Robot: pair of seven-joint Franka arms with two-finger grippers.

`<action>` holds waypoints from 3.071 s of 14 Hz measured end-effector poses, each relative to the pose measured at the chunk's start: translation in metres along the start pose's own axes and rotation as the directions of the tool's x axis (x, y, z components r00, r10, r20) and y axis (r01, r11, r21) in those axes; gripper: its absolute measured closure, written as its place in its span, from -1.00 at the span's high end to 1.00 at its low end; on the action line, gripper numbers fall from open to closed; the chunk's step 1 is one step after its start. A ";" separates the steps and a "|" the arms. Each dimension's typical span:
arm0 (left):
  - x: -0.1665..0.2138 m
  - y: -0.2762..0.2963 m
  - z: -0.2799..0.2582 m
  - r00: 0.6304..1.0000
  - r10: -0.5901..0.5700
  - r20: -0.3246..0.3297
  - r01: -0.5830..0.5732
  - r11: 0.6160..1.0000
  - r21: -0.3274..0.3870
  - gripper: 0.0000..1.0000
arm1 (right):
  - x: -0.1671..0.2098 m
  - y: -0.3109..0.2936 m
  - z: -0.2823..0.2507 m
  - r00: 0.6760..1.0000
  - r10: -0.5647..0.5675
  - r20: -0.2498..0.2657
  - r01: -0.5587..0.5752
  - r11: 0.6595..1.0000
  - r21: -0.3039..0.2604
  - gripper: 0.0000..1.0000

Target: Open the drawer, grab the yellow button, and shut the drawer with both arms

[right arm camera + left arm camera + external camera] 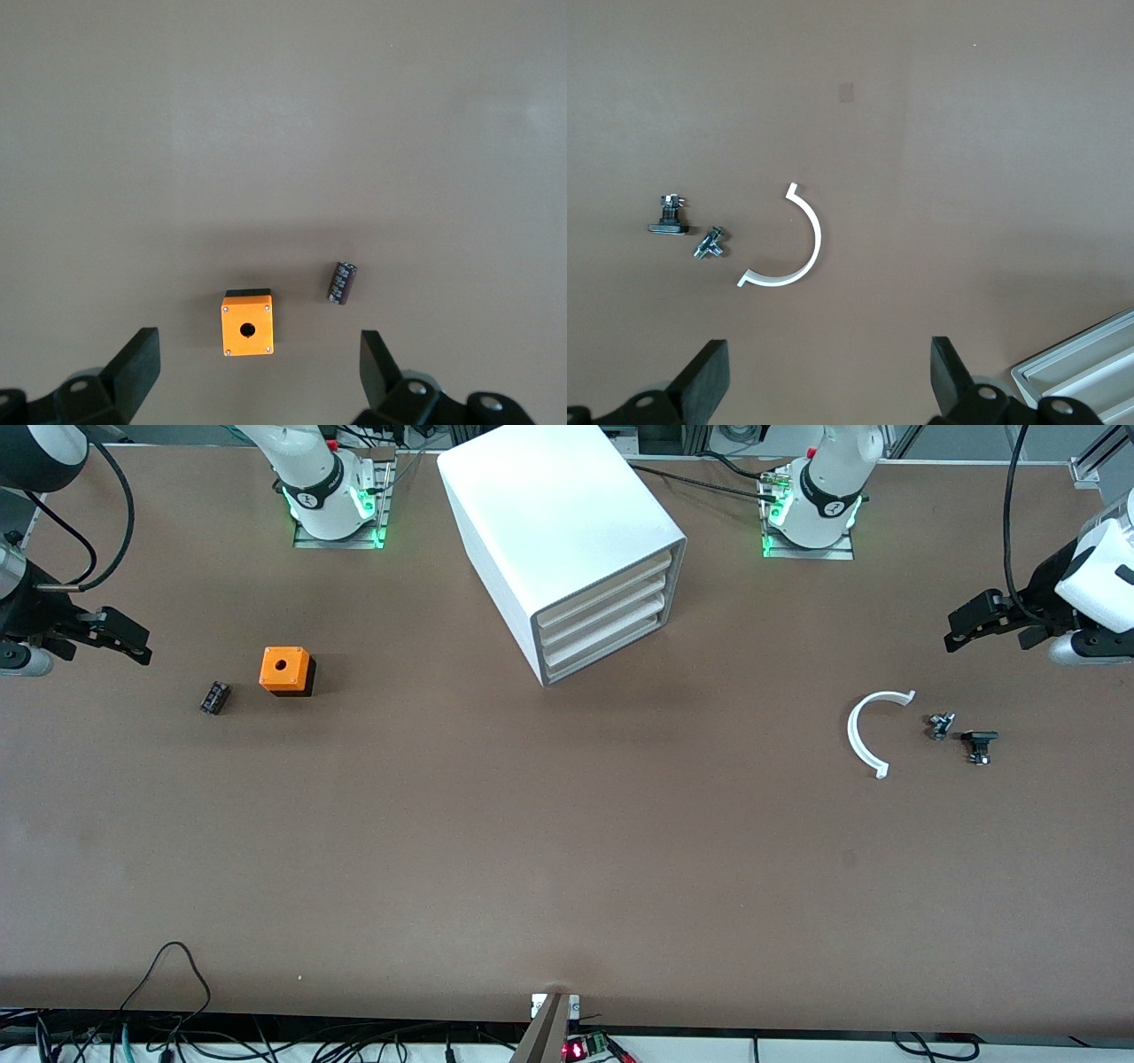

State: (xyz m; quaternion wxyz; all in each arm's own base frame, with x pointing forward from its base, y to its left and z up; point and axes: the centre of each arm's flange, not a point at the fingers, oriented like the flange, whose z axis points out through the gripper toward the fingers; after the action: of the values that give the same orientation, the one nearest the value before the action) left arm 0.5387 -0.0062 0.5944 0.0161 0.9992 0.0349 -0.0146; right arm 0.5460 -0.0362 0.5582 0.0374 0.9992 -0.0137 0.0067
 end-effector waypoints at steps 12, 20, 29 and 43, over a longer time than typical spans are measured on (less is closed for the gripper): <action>0.012 0.016 0.034 0.996 0.032 0.083 -0.032 0.999 -0.003 1.00 | 0.000 0.000 0.001 1.000 0.000 0.005 0.000 1.000 0.000 1.00; 0.025 0.041 0.158 0.911 0.070 0.406 0.054 0.956 -0.287 1.00 | 0.000 -0.002 0.001 1.000 -0.004 0.005 0.004 1.000 0.000 1.00; -0.105 0.195 0.366 0.700 0.462 0.545 0.183 0.621 -0.762 0.99 | 0.001 -0.015 -0.001 1.000 -0.026 0.002 0.026 1.000 0.000 1.00; -0.149 0.254 0.357 0.672 0.527 0.521 0.172 0.574 -0.801 -0.33 | -0.013 -0.121 -0.011 0.976 -0.217 0.024 0.217 0.976 -0.008 1.00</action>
State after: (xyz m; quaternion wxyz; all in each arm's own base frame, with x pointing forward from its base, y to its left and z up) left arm 0.3981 -0.2813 0.2497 0.4757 0.7872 -0.0831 -0.3835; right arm 0.5358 0.0853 0.5601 0.0428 0.9945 0.0951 -0.0088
